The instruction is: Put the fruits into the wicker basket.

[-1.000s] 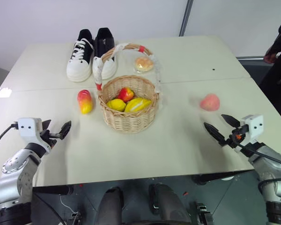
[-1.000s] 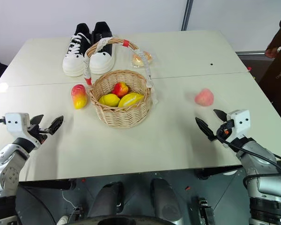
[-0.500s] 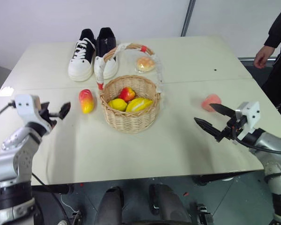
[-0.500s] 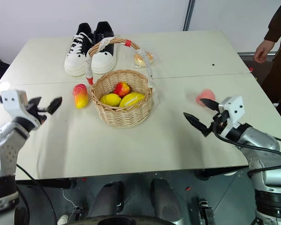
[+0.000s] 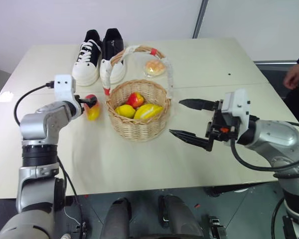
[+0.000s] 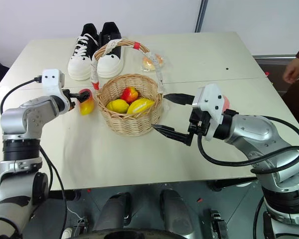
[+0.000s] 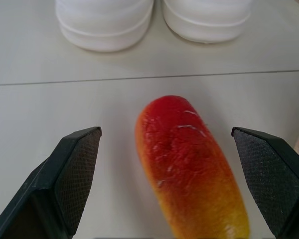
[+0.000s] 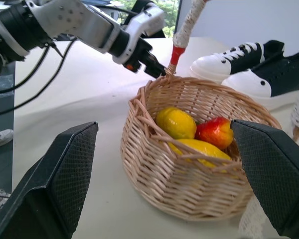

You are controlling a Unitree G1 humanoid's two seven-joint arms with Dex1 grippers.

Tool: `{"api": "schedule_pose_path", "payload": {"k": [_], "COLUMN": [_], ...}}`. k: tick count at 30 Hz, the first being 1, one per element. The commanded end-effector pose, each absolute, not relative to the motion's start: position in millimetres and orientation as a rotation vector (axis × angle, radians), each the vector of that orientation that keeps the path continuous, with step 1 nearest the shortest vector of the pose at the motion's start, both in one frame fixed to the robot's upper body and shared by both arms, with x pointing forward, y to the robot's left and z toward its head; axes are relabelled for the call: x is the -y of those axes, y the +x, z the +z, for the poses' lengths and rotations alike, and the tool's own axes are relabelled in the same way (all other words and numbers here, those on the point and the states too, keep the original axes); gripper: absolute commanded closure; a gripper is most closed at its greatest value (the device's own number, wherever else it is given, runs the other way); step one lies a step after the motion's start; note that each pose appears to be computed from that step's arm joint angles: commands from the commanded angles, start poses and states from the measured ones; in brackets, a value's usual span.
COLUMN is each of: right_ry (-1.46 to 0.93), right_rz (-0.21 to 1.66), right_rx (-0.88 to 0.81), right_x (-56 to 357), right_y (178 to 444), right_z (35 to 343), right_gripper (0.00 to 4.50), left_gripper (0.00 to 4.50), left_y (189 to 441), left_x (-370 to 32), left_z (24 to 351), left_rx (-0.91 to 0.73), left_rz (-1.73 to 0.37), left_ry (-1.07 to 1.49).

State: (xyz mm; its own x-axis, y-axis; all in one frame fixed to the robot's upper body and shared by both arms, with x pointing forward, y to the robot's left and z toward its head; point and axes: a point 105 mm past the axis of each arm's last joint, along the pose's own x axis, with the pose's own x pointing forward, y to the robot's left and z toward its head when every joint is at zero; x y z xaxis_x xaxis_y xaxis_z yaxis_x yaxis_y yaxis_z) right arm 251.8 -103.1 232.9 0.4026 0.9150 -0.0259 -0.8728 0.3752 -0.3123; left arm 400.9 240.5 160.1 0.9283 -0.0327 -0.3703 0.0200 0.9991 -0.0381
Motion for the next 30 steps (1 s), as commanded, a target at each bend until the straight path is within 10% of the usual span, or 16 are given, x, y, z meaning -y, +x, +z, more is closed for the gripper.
{"api": "schedule_pose_path", "payload": {"k": [1, 9, 15, 19, 25, 30], "right_ry": [-0.311, -0.304, -0.303, -0.309, -0.308, -0.246], "right_rz": [1.19, 1.198, 1.199, 1.198, 1.173, 1.131], "right_rx": [0.234, 0.253, 0.264, 0.266, 0.265, 0.25], "right_x": [92.5, 89.0, 87.5, 88.0, 93.9, 106.7], "right_y": [242.2, 241.1, 242.1, 243.9, 248.5, 259.3], "right_z": [247.1, 247.4, 247.9, 248.4, 250.0, 250.5], "right_gripper": [0.06, 0.06, 0.0, 0.0, 0.0, 0.0], "left_gripper": [0.0, 0.0, 2.26, 2.26, 2.26, 2.26], "left_y": [405.8, 406.2, 408.1, 403.8, 348.9, 280.9], "left_x": [-234.7, -232.8, -243.1, -260.1, -295.7, -243.1], "left_z": [166.9, 153.3, 153.1, 160.2, 211.0, 240.4], "left_rx": [-0.39, -0.472, -0.451, -0.407, -0.077, 0.095], "left_rz": [-0.02, 0.008, 0.058, 0.09, -0.114, -0.583], "left_ry": [-0.021, 0.008, 0.035, 0.07, 0.064, 0.04]}}
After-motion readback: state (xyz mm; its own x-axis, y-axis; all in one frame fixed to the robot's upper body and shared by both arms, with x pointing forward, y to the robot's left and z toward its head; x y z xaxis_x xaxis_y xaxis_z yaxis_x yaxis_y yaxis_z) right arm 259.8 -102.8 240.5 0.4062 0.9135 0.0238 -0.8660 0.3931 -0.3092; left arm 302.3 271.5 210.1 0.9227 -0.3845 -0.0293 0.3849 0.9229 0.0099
